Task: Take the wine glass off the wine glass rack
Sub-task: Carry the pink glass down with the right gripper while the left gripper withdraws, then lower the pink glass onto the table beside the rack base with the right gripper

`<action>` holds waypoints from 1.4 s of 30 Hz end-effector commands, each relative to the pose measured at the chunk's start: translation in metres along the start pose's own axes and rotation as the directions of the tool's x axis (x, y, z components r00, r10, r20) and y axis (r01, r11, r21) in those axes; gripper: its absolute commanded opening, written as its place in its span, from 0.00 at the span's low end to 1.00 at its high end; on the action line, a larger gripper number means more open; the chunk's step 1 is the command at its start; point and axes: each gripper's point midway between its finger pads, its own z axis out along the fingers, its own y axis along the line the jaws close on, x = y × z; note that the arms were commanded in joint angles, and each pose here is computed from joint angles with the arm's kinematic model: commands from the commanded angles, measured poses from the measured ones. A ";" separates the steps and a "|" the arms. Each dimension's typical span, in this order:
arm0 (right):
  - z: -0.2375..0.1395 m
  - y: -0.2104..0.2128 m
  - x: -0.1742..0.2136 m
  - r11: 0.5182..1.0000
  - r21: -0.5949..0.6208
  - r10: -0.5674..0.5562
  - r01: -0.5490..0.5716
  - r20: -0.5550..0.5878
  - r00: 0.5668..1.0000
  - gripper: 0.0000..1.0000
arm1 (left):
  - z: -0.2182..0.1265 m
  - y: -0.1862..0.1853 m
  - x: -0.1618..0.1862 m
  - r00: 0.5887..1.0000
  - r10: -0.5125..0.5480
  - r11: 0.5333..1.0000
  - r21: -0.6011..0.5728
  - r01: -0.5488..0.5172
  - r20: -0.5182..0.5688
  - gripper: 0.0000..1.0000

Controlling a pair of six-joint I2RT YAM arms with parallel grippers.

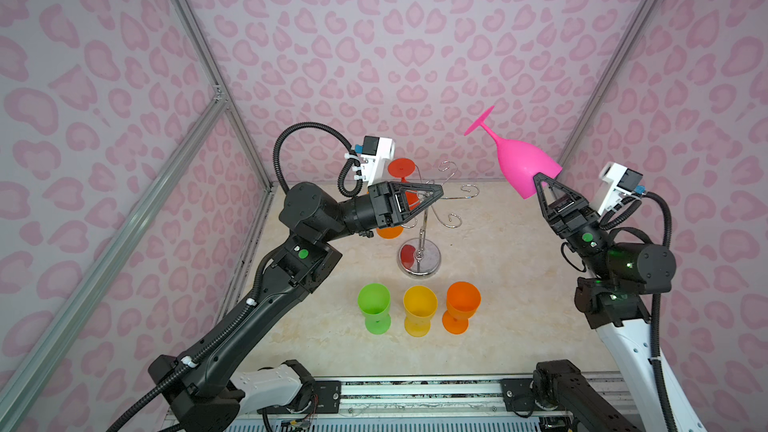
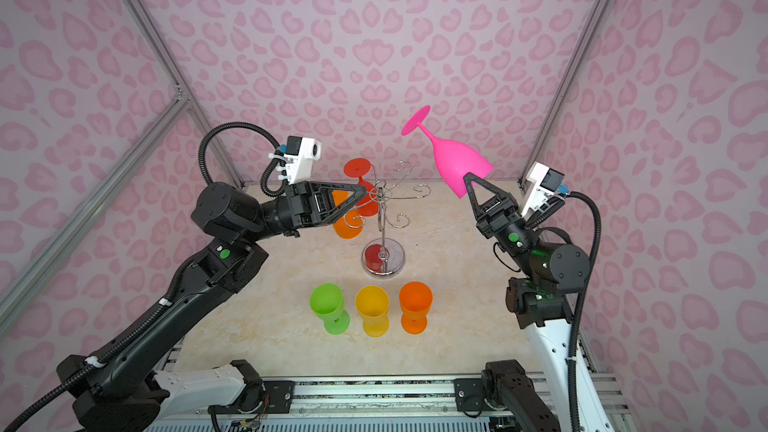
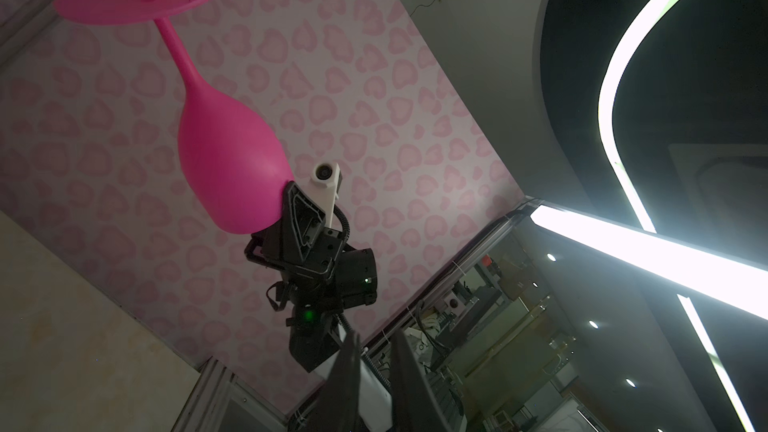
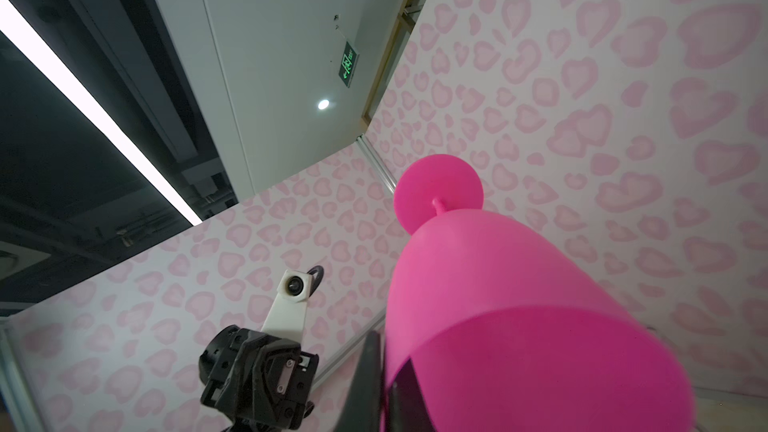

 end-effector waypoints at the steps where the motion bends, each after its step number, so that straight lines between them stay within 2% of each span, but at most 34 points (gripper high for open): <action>1: -0.032 -0.081 0.038 0.885 0.424 -0.086 0.192 -0.255 0.963 0.00 | -0.020 0.024 0.004 0.983 0.185 0.961 -0.205 -0.183 -0.010 0.29; 4: -0.050 -0.105 0.040 0.788 0.565 -0.045 0.244 -0.343 0.938 0.00 | -0.045 0.027 -0.002 0.954 0.299 0.897 -0.345 -0.277 0.011 0.44; 8: -0.068 -0.142 0.066 0.706 0.643 0.052 0.295 -0.463 0.885 0.00 | -0.085 0.033 -0.013 0.907 0.420 0.773 -0.536 -0.339 0.034 0.58; 11: -0.082 -0.167 0.089 0.661 0.675 0.121 0.328 -0.527 0.841 0.00 | -0.111 0.036 -0.019 0.876 0.480 0.689 -0.639 -0.344 0.046 0.64; 13: -0.089 -0.181 0.107 0.648 0.681 0.170 0.340 -0.565 0.808 0.00 | -0.123 0.037 -0.021 0.862 0.505 0.651 -0.678 -0.342 0.050 0.66; 15: -0.096 -0.196 0.131 0.643 0.676 0.225 0.361 -0.617 0.754 0.00 | -0.130 0.038 -0.021 0.854 0.518 0.627 -0.701 -0.339 0.050 0.66; 19: -0.108 -0.218 0.182 0.620 0.649 0.307 0.440 -0.717 0.626 0.00 | -0.135 0.042 -0.019 0.856 0.514 0.616 -0.716 -0.329 0.049 0.66; 21: -0.110 -0.224 0.209 0.620 0.613 0.329 0.490 -0.770 0.547 0.00 | -0.135 0.045 -0.018 0.859 0.509 0.614 -0.719 -0.325 0.046 0.66; 24: -0.112 -0.231 0.233 0.609 0.569 0.343 0.552 -0.817 0.464 0.00 | -0.136 0.046 -0.017 0.862 0.505 0.614 -0.721 -0.322 0.045 0.66; 28: -0.109 -0.233 0.247 0.620 0.543 0.351 0.567 -0.838 0.418 0.00 | -0.137 0.046 -0.017 0.862 0.504 0.613 -0.723 -0.317 0.049 0.65; 33: -0.110 -0.229 0.263 0.636 0.486 0.359 0.599 -0.874 0.328 0.00 | -0.138 0.047 -0.016 0.865 0.500 0.611 -0.725 -0.316 0.045 0.65; 42: -0.108 -0.216 0.278 0.659 0.431 0.353 0.616 -0.901 0.253 0.00 | -0.137 0.052 -0.016 0.864 0.502 0.600 -0.733 -0.320 0.034 0.65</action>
